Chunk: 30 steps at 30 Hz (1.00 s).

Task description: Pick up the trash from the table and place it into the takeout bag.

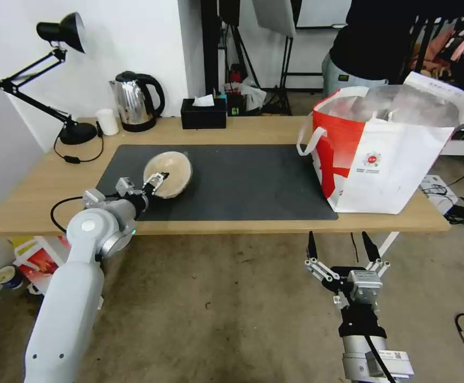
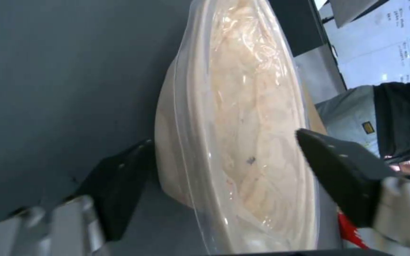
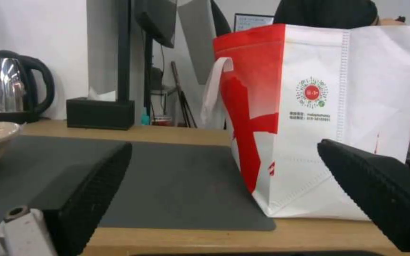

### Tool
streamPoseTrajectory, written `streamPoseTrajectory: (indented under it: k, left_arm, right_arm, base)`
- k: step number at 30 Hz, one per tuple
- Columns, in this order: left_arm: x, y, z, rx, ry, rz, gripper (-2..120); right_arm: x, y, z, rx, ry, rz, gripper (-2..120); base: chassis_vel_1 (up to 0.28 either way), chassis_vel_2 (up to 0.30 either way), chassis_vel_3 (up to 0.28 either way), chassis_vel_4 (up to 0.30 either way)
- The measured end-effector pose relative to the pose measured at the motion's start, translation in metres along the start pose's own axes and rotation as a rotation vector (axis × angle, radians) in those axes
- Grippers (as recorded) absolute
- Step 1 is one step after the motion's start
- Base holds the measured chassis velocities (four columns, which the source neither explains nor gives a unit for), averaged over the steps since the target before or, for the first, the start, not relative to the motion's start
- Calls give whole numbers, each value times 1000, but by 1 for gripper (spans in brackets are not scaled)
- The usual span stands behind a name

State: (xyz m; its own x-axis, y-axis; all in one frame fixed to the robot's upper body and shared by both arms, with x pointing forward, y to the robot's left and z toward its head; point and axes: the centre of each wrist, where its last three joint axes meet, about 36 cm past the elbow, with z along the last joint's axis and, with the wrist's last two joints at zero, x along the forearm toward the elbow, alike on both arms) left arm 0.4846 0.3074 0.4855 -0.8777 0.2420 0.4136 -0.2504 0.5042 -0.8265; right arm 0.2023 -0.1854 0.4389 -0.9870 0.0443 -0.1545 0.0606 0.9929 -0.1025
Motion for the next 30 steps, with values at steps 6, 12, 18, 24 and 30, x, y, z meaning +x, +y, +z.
streamPoseTrajectory:
  k: [6,12,18,24,30]
  left_arm:
    - [0,-2,-1,-3,-3,2,51]
    - [1,-1,-3,-7,-5,1,31]
    - [0,0,-3,-7,-4,-2,10]
    - [-1,0,-3,-6,-5,1,1]
    - [1,2,-4,-6,-6,0,1]
  right_arm:
    - [0,0,0,0,0,0,100]
    - [0,0,0,0,0,0,100]
    - [0,0,0,0,0,0,100]
    - [0,0,0,0,0,0,100]
    - [0,0,0,0,0,0,100]
  base:
    - [0,0,0,0]
    - [0,0,0,0]
    - [0,0,0,0]
    - [0,0,0,0]
    - [0,0,0,0]
